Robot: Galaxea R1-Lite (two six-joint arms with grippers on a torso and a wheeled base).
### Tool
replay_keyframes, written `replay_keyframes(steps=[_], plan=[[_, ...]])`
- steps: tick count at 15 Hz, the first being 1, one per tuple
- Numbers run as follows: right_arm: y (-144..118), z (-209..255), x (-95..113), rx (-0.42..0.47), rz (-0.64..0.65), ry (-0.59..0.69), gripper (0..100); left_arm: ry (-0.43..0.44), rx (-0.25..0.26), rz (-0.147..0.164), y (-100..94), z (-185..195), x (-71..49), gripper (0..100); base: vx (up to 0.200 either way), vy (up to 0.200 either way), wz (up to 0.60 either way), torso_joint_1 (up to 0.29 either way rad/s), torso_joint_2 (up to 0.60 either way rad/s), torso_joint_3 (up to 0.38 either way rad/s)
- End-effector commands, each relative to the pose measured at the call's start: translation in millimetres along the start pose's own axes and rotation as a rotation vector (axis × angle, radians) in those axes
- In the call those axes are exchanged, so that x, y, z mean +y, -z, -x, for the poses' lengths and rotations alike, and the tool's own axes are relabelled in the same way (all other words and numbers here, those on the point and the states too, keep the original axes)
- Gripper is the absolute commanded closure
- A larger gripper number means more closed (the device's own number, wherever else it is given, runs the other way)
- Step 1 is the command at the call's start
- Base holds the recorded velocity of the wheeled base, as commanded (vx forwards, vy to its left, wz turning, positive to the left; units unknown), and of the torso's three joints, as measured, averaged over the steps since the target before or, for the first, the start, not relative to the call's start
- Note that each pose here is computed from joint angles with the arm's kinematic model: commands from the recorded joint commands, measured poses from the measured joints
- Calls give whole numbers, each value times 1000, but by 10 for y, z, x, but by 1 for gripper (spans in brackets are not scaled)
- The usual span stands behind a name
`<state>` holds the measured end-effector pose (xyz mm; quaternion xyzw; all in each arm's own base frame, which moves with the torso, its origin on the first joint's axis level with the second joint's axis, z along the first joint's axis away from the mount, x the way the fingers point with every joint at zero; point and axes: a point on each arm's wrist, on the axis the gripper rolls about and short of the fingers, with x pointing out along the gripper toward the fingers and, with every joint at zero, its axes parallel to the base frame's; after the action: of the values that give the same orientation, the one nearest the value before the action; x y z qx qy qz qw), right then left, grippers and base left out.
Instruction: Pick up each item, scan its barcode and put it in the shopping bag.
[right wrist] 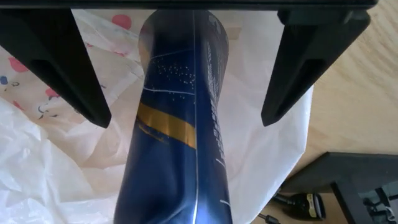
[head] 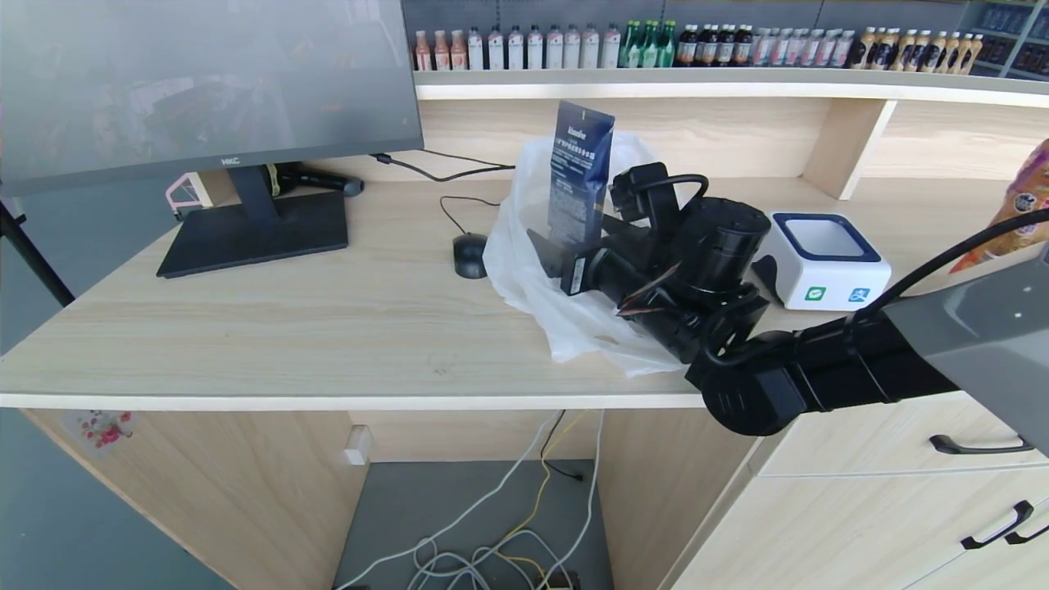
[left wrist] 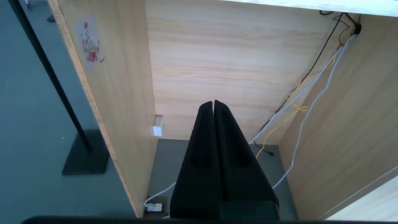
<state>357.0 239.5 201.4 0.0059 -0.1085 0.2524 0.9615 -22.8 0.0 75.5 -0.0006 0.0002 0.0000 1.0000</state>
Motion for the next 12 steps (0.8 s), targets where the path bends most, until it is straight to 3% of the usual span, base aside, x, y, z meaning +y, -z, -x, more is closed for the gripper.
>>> replay_keyframes(steps=[1,5,12], plan=[[-122,28,-8,-30,-2,2,0,0,0,0,0,0,0,100,0,0,0,0,0,0],[-375,199,-24,-65,-3,1,0,0,0,0,0,0,0,100,0,0,0,0,0,0],[-861,962,13,-141,4,-26,0,0,0,0,0,0,0,100,0,0,0,0,0,0]])
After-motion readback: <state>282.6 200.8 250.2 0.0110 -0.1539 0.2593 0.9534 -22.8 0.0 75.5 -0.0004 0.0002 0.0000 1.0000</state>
